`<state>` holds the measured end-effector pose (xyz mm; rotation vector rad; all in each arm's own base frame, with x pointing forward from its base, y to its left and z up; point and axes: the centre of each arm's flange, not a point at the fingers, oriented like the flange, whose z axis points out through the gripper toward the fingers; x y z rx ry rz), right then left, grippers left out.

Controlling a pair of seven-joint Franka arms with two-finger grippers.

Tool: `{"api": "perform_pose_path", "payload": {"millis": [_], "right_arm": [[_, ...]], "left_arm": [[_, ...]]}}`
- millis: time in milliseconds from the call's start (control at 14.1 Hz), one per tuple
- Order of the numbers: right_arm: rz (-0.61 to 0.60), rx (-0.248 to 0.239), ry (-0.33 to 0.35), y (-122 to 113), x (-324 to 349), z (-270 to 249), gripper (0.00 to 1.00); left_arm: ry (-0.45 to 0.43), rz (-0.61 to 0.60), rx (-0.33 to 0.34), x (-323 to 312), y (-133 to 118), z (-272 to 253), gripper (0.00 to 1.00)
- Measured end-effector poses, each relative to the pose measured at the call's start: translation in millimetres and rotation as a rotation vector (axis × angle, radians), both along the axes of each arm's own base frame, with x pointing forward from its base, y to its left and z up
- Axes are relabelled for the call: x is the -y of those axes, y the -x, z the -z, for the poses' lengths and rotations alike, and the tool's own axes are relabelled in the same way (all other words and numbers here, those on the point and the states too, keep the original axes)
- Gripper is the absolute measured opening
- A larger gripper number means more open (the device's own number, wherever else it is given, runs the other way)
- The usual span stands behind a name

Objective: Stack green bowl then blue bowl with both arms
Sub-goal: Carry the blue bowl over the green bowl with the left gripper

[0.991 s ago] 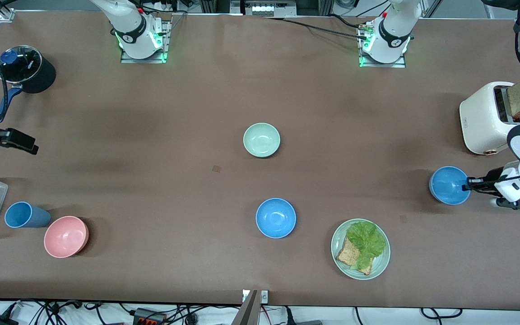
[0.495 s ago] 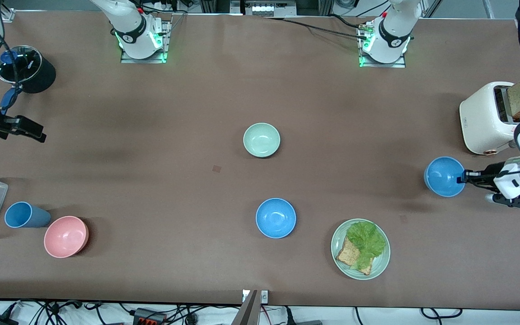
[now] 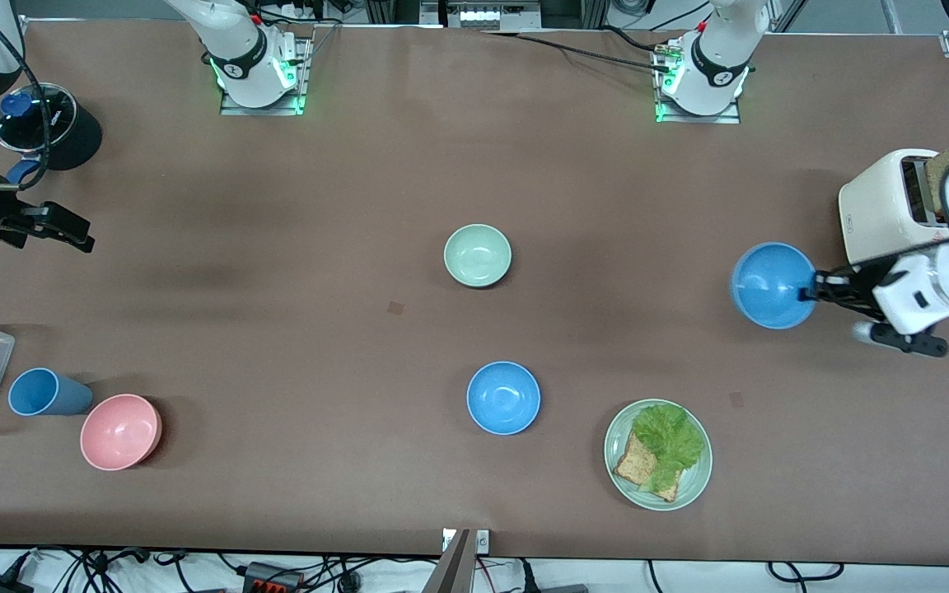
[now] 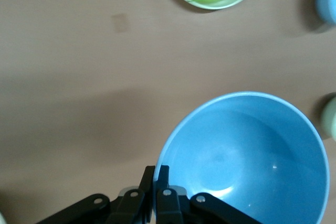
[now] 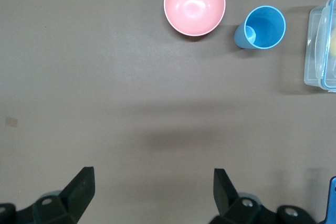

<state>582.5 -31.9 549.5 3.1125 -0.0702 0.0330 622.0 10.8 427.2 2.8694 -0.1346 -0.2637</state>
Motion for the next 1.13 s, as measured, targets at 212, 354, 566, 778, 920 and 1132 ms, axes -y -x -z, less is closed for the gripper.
{"api": "perform_pose_path", "payload": {"millis": [212,354,566,778,920,1132], "right_arm": [[-0.003,-0.004,0.0,1,0,-2,1.0],[-0.007,-0.017,-0.001,2,-2,-2,1.0],[-0.009,-0.042,-0.002,5,-3,-1,1.0],[-0.009,-0.044,-0.002,5,-3,-2,1.0],[-0.009,-0.044,-0.002,5,-4,-2,1.0],[-0.01,-0.044,-0.002,5,-4,-3,1.0]], "left_arm": [[0.013,-0.125,-0.063,100,14,-26,0.05],[0.02,-0.228,-0.104,148,24,-30,0.05],[0.032,-0.375,-0.126,198,28,-18,0.05],[0.05,-0.486,-0.134,283,46,13,0.05],[0.028,-0.53,-0.122,336,67,34,0.05],[-0.099,-0.525,-0.043,395,100,72,0.05]]}}
